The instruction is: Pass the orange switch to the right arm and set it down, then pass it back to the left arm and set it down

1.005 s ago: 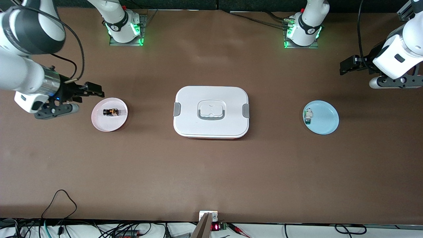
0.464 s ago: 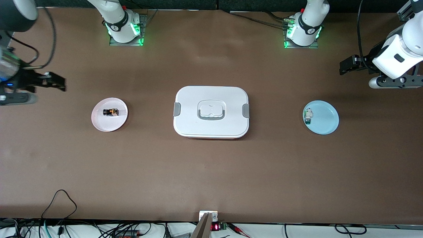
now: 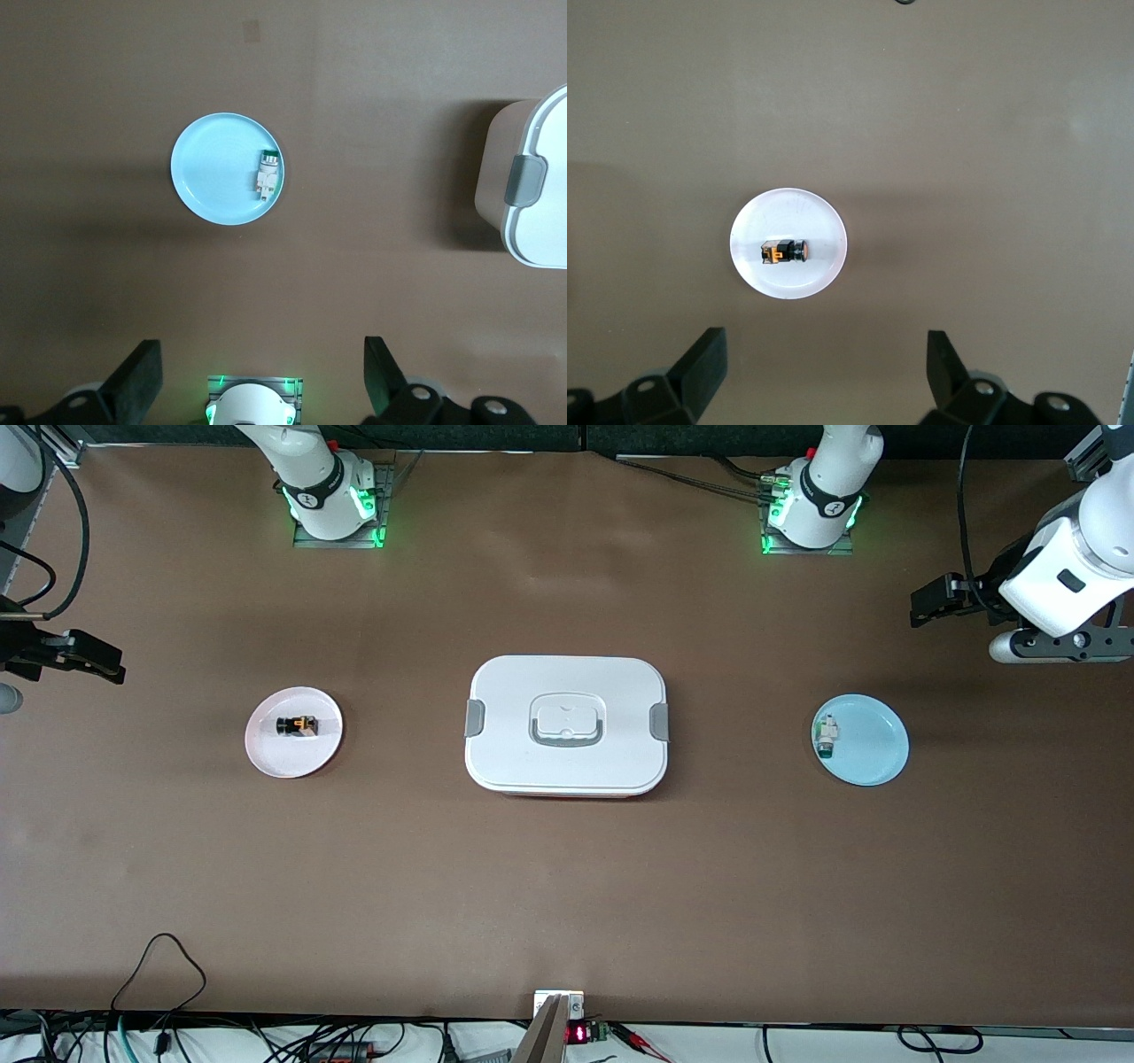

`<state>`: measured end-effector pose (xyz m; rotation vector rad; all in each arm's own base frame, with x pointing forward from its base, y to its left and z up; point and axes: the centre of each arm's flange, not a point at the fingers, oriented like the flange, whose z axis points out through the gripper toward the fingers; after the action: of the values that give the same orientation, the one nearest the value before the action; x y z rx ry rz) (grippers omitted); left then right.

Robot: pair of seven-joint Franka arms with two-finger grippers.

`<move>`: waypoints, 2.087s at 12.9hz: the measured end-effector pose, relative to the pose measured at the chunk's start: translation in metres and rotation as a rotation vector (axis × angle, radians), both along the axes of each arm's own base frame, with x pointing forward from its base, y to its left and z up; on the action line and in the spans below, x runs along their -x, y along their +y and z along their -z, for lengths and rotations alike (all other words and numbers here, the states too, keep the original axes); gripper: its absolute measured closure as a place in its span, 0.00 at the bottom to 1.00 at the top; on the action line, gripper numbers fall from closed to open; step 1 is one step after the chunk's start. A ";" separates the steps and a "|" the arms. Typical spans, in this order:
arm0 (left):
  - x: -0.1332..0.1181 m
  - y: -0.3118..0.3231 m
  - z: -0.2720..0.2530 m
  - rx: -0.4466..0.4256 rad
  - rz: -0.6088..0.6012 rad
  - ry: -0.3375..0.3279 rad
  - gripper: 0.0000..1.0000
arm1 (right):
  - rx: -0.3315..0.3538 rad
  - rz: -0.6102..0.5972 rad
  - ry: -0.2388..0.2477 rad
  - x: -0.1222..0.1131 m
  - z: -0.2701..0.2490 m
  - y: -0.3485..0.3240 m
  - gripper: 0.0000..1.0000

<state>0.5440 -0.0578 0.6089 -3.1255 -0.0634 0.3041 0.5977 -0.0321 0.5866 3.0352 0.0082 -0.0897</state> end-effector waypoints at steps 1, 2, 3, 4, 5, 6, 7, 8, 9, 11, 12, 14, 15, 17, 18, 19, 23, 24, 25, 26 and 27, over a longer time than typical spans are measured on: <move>0.000 -0.001 0.000 0.000 0.001 -0.001 0.00 | 0.000 0.004 0.002 0.000 0.002 -0.001 0.00; 0.000 -0.001 0.000 0.000 0.002 -0.003 0.00 | 0.000 0.007 0.001 0.000 0.006 -0.004 0.00; 0.000 -0.002 0.000 0.001 0.003 -0.005 0.00 | 0.000 0.011 -0.006 0.000 0.012 -0.007 0.00; -0.001 -0.002 -0.001 0.001 0.003 -0.007 0.00 | 0.001 0.016 -0.019 0.002 0.021 -0.012 0.00; -0.001 -0.002 -0.001 0.001 0.003 -0.012 0.00 | 0.002 0.021 -0.028 0.007 0.029 -0.016 0.00; -0.002 -0.002 -0.001 0.002 0.003 -0.016 0.00 | 0.000 0.023 -0.028 0.014 0.036 -0.018 0.00; -0.002 -0.002 -0.001 0.002 0.003 -0.019 0.00 | -0.010 0.027 -0.023 0.020 0.039 -0.017 0.00; -0.002 -0.002 -0.001 0.002 0.003 -0.020 0.00 | -0.031 0.035 -0.021 0.026 0.039 -0.015 0.00; -0.002 -0.002 -0.001 0.002 0.003 -0.021 0.00 | -0.050 0.043 -0.024 0.029 0.036 -0.015 0.00; -0.002 -0.002 -0.001 0.002 0.003 -0.021 0.00 | -0.063 0.051 -0.032 0.033 0.030 -0.017 0.00; -0.002 -0.002 -0.001 0.002 0.003 -0.021 0.00 | -0.063 0.053 -0.031 0.035 0.028 -0.017 0.00; -0.002 -0.002 -0.001 0.002 0.003 -0.021 0.00 | -0.064 0.055 -0.009 0.040 0.024 -0.017 0.00; -0.002 -0.002 -0.001 0.003 0.006 -0.021 0.00 | -0.064 0.055 -0.006 0.041 0.021 -0.016 0.00; -0.002 -0.002 -0.001 0.004 0.010 -0.021 0.00 | -0.064 0.048 -0.011 0.041 0.015 -0.012 0.00; -0.002 -0.002 -0.001 0.004 0.010 -0.021 0.00 | -0.065 0.046 -0.016 0.041 0.013 -0.011 0.00; -0.002 -0.001 -0.001 0.004 0.011 -0.021 0.00 | -0.065 0.047 -0.018 0.040 0.012 -0.011 0.00; -0.002 -0.001 -0.001 0.004 0.013 -0.021 0.00 | -0.066 0.043 -0.022 0.034 0.012 -0.009 0.00; -0.002 -0.001 -0.001 0.004 0.013 -0.021 0.00 | -0.066 0.047 -0.026 0.034 0.010 -0.011 0.00; -0.002 -0.001 -0.001 0.004 0.013 -0.021 0.00 | -0.066 0.050 -0.031 0.034 0.007 -0.014 0.00; -0.002 -0.001 -0.001 0.004 0.012 -0.021 0.00 | -0.065 0.051 -0.035 0.033 0.006 -0.014 0.00; -0.002 -0.001 -0.001 0.004 0.011 -0.021 0.00 | -0.065 0.051 -0.036 0.033 0.005 -0.014 0.00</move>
<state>0.5464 -0.0592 0.6103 -3.1323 -0.0451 0.2717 0.5649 -0.0464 0.5816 3.1022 -0.0708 -0.0390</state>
